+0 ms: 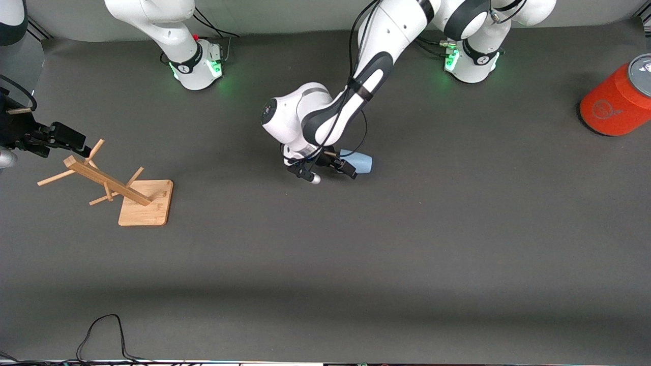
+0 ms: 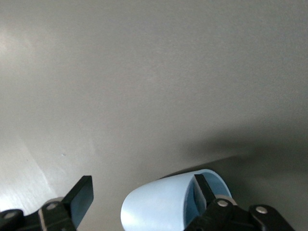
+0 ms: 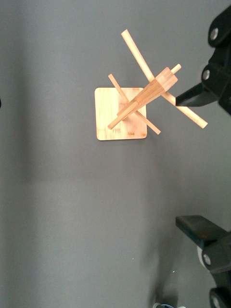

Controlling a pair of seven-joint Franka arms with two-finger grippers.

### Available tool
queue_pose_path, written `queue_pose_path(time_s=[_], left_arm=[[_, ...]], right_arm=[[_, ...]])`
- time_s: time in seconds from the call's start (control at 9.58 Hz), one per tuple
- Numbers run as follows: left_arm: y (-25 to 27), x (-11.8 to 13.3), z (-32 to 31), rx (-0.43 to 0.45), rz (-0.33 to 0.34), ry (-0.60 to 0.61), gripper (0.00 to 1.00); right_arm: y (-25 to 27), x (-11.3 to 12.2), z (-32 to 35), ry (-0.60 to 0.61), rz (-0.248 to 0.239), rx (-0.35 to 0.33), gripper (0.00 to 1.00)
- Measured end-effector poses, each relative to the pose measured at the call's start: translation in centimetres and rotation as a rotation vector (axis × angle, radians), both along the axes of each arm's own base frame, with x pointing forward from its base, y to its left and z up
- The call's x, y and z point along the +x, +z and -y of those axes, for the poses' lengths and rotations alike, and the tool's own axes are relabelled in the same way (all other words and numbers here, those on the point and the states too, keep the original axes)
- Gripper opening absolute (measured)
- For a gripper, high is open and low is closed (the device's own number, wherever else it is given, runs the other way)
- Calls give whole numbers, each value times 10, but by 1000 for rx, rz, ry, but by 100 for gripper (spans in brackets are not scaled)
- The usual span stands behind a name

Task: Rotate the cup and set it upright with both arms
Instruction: 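Grasp the blue cup rim with the left gripper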

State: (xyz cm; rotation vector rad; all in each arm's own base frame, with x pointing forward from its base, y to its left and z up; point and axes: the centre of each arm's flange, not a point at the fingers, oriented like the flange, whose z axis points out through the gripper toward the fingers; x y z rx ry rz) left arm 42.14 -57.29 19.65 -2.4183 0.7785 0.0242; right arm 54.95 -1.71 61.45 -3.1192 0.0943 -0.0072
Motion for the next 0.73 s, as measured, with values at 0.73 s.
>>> queue_pose_path(time_s=[0.73], left_arm=[[-7,-3,-2,82,-65,-131,54]], right_arm=[[0,0,0,0,0,0,100]])
